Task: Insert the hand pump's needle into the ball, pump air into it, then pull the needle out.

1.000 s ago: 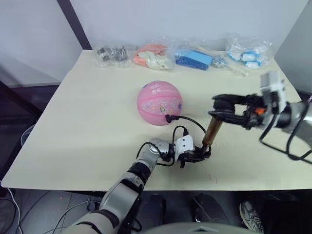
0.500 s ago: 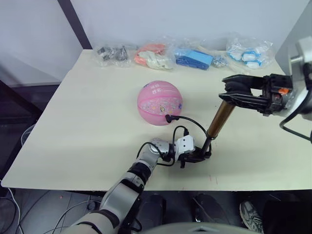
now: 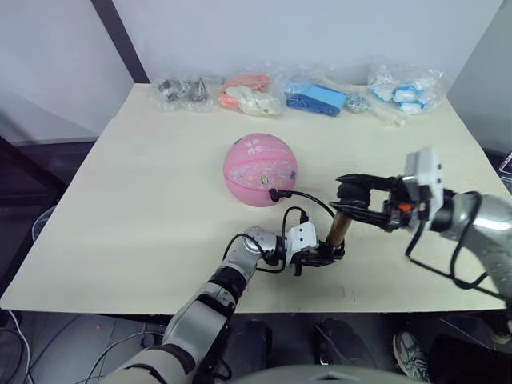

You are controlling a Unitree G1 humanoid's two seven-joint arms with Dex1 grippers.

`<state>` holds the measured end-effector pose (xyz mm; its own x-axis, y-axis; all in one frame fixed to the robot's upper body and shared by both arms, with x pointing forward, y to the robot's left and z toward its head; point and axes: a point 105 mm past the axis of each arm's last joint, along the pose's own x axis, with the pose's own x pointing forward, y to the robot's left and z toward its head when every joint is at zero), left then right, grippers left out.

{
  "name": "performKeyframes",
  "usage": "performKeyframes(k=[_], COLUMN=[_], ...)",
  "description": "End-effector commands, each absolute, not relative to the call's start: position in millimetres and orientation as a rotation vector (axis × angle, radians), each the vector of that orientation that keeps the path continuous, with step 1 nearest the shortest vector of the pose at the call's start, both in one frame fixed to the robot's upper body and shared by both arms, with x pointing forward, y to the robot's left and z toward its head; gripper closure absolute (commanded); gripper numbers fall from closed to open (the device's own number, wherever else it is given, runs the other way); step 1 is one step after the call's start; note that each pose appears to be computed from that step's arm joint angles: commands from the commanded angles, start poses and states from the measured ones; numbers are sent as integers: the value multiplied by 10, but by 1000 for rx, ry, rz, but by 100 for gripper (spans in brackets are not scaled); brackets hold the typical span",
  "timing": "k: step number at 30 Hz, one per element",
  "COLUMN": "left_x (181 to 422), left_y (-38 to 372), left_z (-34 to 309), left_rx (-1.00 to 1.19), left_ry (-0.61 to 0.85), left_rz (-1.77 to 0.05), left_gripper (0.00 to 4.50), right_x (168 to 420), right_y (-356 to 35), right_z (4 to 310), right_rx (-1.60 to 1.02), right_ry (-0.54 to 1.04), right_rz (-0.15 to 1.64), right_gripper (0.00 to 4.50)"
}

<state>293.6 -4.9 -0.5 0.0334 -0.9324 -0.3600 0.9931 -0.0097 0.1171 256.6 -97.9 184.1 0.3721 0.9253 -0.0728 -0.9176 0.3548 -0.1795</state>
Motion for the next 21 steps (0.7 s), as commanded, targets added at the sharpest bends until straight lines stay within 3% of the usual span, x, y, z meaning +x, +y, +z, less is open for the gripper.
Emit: performKeyframes(k=[1, 8, 21], left_x=[2800, 2799, 2794], left_y=[109, 121, 127], left_z=[-333, -337, -342], left_rx=[407, 405, 401], left_ry=[366, 368, 366], left_rz=[-1543, -1540, -1538], left_gripper=[339, 339, 339], right_x=[2600, 2610, 2606], right_y=[-968, -950, -1184], right_z=[1407, 1299, 2444], right_rx=[-207, -211, -228], right_ry=[79, 72, -69], right_rz=[1164, 1154, 1191], right_gripper=[257, 257, 257])
